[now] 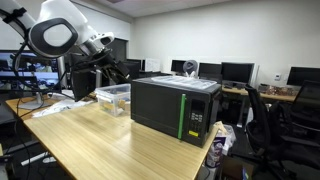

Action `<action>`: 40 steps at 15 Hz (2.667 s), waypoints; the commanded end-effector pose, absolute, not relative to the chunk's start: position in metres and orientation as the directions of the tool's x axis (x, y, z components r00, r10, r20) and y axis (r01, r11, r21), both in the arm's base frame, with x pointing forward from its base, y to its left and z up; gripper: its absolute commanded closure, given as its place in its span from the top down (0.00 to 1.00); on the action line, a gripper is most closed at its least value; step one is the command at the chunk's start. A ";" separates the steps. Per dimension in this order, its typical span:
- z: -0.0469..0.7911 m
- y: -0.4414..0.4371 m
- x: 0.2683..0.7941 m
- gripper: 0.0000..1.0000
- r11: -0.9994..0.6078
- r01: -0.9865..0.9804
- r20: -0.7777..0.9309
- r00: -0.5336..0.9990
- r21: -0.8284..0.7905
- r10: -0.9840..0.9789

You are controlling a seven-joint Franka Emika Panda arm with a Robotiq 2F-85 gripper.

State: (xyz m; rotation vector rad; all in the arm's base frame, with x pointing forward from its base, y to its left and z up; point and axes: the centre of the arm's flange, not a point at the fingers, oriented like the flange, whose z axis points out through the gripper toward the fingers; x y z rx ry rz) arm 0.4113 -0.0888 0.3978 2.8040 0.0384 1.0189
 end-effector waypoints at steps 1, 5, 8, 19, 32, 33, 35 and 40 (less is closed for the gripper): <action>0.366 -0.107 0.423 1.00 -0.981 -0.014 0.630 0.768 0.192 0.112; 0.342 -0.125 0.424 1.00 -0.977 -0.027 0.597 0.795 0.211 0.107; 0.332 -0.149 0.417 1.00 -0.969 -0.058 0.568 0.818 0.238 0.091; 0.377 -0.228 0.416 1.00 -0.943 -0.171 0.590 0.806 0.286 0.033; 0.329 -0.278 0.407 1.00 -0.907 -0.218 0.637 0.768 0.359 0.068; 0.325 -0.285 0.407 1.00 -0.906 -0.221 0.672 0.736 0.360 0.088; 0.312 -0.295 0.408 1.00 -0.900 -0.211 0.744 0.648 0.381 0.163; 0.350 -0.273 0.465 1.00 -0.918 -0.142 0.801 0.549 0.371 0.239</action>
